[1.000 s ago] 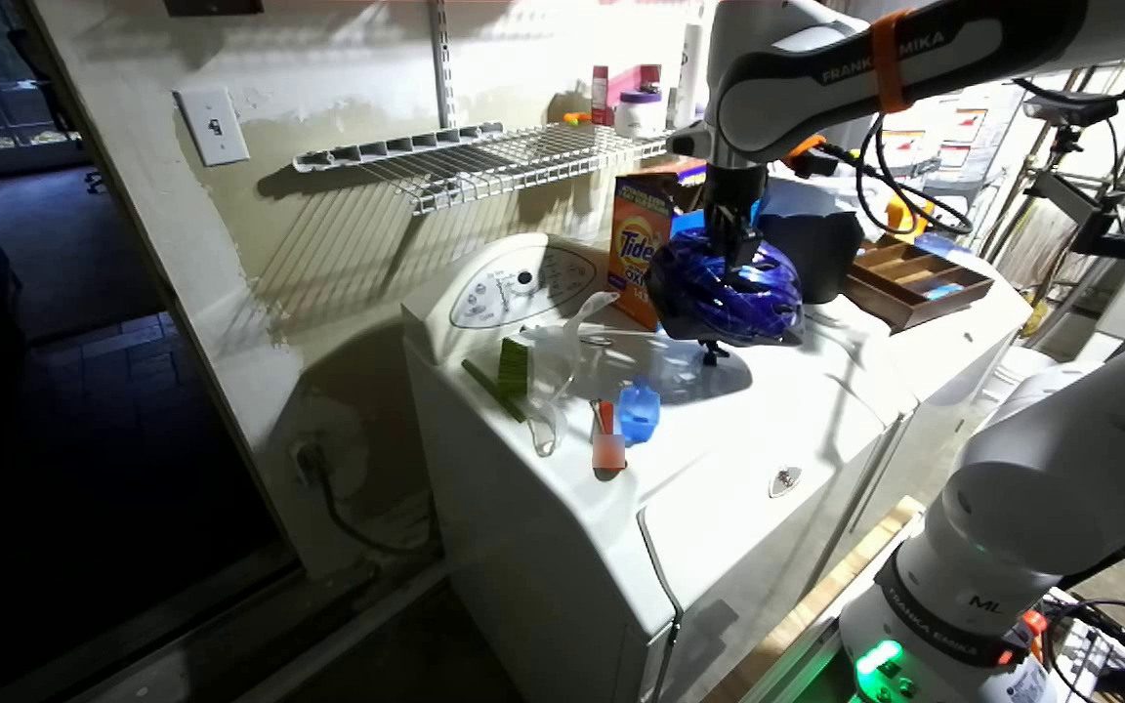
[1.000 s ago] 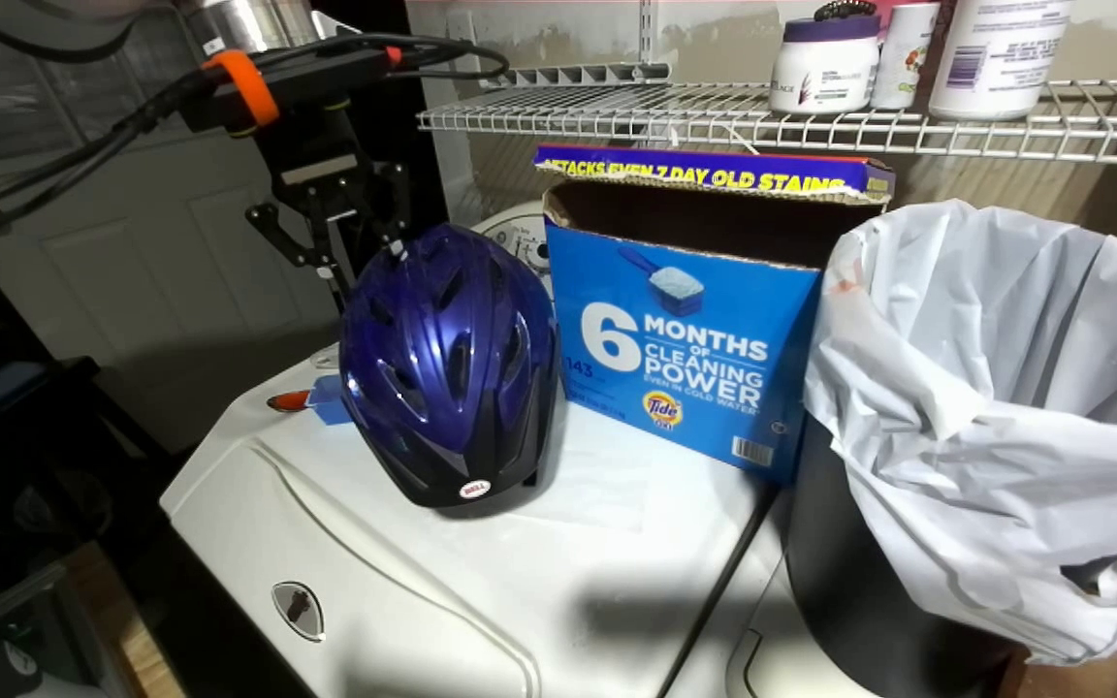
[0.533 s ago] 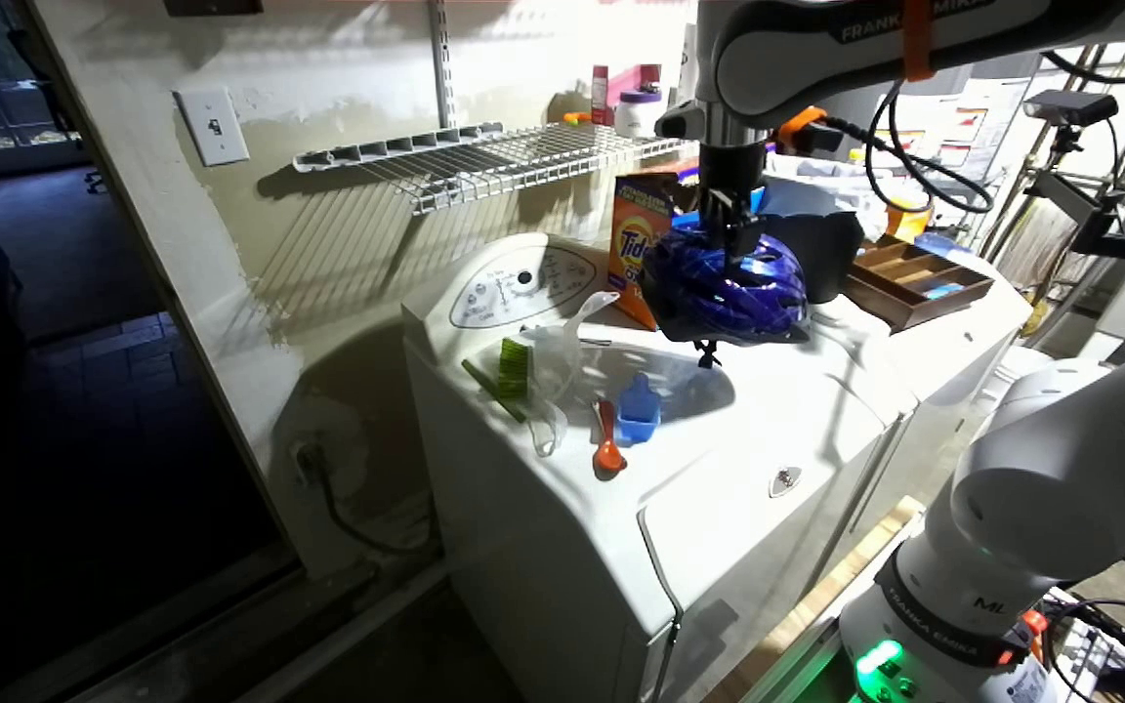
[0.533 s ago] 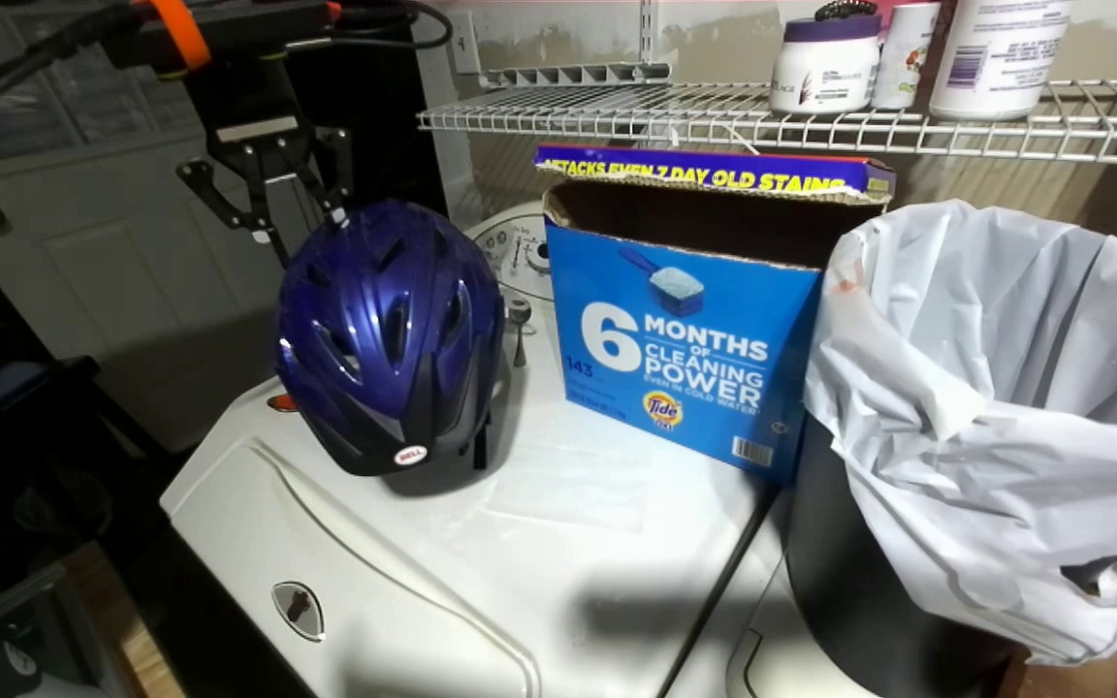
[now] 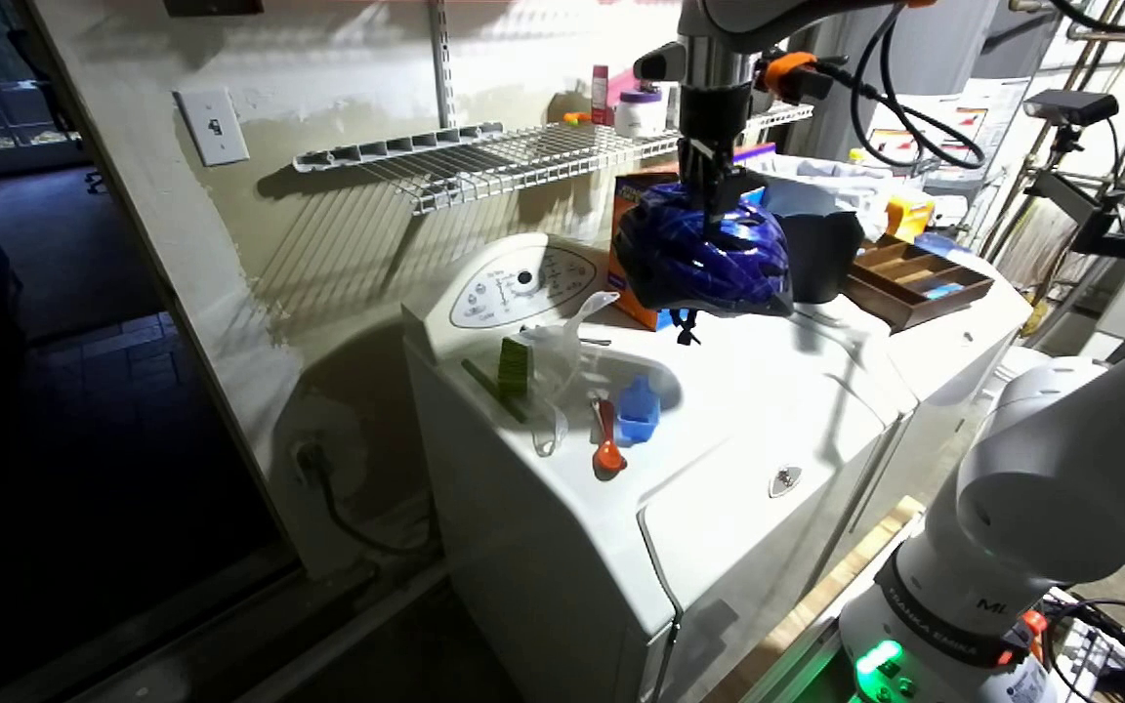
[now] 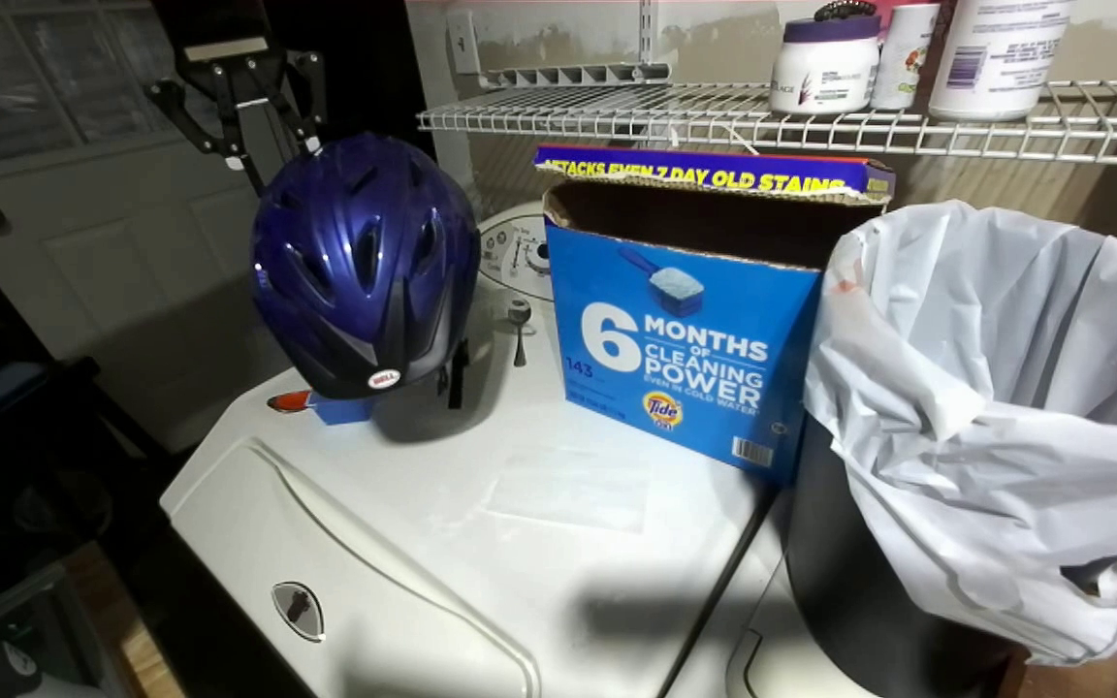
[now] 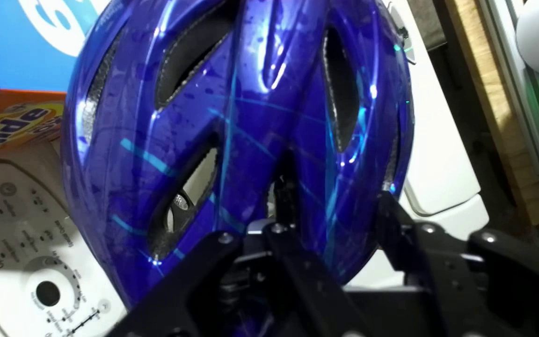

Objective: Pick up the blue bicycle helmet and put it on the first shelf above the washing machine

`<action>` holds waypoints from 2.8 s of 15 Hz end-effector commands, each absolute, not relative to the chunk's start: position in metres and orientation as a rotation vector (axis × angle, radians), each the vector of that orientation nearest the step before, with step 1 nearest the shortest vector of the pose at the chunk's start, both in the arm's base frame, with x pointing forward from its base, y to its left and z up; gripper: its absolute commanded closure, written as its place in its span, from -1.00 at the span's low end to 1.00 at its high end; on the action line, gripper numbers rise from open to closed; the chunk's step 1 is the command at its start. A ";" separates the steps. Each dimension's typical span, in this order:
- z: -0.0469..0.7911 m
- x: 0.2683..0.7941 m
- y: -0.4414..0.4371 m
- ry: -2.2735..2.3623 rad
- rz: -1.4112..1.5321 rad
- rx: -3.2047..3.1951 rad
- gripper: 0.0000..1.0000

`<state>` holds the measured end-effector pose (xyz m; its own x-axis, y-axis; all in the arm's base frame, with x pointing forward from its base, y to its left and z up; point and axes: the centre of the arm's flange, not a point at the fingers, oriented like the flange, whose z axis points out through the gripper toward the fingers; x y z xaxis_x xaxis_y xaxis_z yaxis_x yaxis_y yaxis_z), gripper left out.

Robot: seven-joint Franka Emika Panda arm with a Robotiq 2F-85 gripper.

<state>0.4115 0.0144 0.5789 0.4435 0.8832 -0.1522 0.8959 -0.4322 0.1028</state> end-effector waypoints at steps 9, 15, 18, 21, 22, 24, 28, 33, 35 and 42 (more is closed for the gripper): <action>0.590 0.443 0.024 1.544 -0.098 2.522 0.57; 0.609 0.447 0.063 1.902 -0.034 2.156 0.57; 0.619 0.447 0.082 2.029 -0.024 1.991 0.57; 0.635 0.455 0.088 2.080 -0.030 1.814 0.57; 0.639 0.457 0.086 2.088 -0.030 1.755 0.57; 0.650 0.461 0.083 2.098 -0.024 1.637 0.57; 0.661 0.475 0.080 2.092 0.011 1.411 0.57; 0.661 0.476 0.084 2.081 0.050 1.356 0.07; 0.656 0.476 0.084 2.089 0.038 1.363 0.07; 0.648 0.487 0.078 2.184 0.145 1.326 0.57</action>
<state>0.4763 0.0859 0.6461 -0.2992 0.8459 -0.4415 0.8133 0.4680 0.3457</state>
